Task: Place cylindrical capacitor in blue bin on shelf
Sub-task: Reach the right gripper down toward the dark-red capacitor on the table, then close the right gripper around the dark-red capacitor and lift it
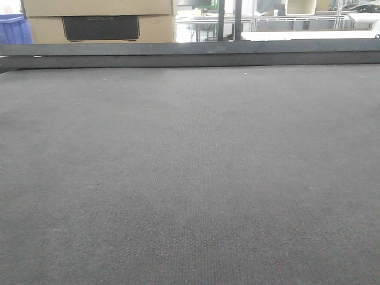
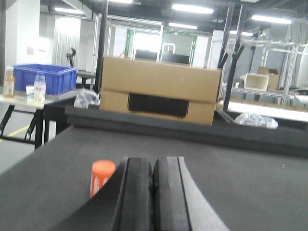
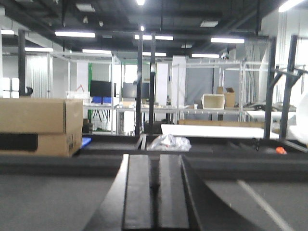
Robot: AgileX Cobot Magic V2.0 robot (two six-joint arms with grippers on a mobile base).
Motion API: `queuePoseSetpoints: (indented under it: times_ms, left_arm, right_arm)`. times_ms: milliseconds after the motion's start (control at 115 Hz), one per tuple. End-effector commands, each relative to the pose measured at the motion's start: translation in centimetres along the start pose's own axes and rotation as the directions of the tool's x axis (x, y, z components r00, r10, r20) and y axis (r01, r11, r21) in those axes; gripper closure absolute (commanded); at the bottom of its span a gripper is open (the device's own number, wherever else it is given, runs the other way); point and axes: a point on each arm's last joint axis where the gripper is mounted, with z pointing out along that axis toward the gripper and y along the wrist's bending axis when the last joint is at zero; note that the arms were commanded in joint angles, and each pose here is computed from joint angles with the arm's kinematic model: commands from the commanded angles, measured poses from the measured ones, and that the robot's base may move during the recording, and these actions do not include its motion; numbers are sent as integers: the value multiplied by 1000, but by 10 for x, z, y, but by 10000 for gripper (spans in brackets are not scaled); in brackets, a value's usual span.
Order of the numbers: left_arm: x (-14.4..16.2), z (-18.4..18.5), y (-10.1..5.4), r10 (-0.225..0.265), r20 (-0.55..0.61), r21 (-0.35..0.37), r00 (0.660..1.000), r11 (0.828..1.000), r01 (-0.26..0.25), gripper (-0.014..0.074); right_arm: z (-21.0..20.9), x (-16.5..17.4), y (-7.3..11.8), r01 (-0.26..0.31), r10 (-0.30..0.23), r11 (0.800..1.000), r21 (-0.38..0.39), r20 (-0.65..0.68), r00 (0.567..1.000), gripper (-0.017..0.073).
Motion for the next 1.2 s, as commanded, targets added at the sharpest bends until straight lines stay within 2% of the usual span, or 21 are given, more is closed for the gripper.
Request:
queuePoseSetpoints:
  times_ms: [0, 35, 104, 183, 278, 374, 461, 522, 643, 800, 921, 1087, 1191]
  left_arm:
    - [-24, 10, -3, -1, 18, 5, 1000, 1000, 1, 638]
    - [-34, 14, -4, 8, 22, 5, 1000, 1000, -9, 591]
    - [-52, 25, -6, 11, 30, 6, 999, 1000, -11, 463]
    - [-65, 38, -7, 11, -7, 2, 1000, 1000, -11, 274]
    - [-68, 50, -8, 9, -55, -3, 998, 1000, -9, 139]
    - [-69, 61, -8, -1, -101, -8, 995, 1000, 0, 45]
    - [-69, 64, -8, -2, -94, -3, 996, 1000, 1, -9]
    - [-69, 64, -9, -2, -96, 1, 995, 1000, 2, -8]
    - [-69, 64, -12, -5, -99, 29, 995, 1000, 8, -8]
    - [-67, 64, -12, -5, -119, 34, 993, 999, 9, -8]
    - [-66, 64, -12, -5, -124, 34, 992, 999, 9, -8]
    - [-66, 64, -12, -5, -124, 34, 992, 999, 9, -8]
    - [-66, 64, -12, -5, -124, 34, 992, 999, 9, -8]
  right_arm:
    - [7, -33, 2, 12, -12, 1000, -7, -34, 999, 697]
    - [13, -43, 2, 12, -12, 1000, -8, -39, 999, 655]
    - [30, -62, 2, 12, -12, 1000, -8, -52, 999, 508]
    - [56, -70, 2, 11, -11, 1000, -7, -100, 995, 292]
    - [86, -62, 1, 19, -20, 1000, -4, -190, 982, 105]
    - [117, -40, -1, 73, -71, 997, -5, -304, 950, -16]
    - [142, -16, -3, 104, -101, 994, -15, -409, 907, -9]
    - [157, 1, -4, 106, -103, 994, -19, -471, 876, -9]
    - [187, 40, -11, 109, -91, 994, -3, -571, 816, -9]
    - [215, 84, -27, 108, -55, 993, 48, -620, 783, -9]
    - [232, 120, -47, 69, 38, 985, 157, -591, 806, -9]
    - [251, 156, -57, 83, 24, 980, 182, -518, 855, -9]
    - [259, 184, -62, 92, 12, 978, 189, -490, 872, -9]
